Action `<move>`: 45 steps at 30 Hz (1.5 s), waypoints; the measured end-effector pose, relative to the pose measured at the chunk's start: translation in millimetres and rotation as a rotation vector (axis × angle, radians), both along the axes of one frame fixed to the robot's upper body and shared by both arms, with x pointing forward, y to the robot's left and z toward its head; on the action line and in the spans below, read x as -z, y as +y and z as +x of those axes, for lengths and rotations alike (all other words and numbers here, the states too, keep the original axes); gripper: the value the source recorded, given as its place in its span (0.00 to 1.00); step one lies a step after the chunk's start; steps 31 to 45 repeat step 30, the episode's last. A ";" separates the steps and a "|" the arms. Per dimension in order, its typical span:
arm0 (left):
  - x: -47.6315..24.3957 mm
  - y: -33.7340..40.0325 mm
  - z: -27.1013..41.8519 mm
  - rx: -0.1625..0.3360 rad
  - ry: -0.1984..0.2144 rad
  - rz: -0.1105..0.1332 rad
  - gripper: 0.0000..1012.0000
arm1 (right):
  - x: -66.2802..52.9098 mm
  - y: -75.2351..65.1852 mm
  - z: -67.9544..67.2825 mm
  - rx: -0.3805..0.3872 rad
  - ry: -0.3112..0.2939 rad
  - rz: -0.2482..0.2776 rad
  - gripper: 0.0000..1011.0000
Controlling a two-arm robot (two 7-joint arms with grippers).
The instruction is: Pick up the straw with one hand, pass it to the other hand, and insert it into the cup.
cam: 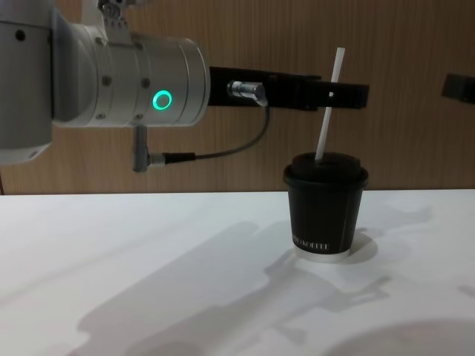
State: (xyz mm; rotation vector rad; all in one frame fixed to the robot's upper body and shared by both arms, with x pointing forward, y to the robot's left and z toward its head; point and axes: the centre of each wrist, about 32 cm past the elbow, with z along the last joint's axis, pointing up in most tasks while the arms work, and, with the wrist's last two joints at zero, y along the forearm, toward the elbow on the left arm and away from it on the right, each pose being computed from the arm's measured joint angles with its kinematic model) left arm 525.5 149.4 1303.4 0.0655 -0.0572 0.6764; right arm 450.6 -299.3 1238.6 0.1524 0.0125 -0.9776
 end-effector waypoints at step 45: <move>4.4 -0.1 -7.8 -0.015 0.019 -0.011 0.99 | 4.2 1.8 1.5 -0.025 -0.059 -0.027 0.99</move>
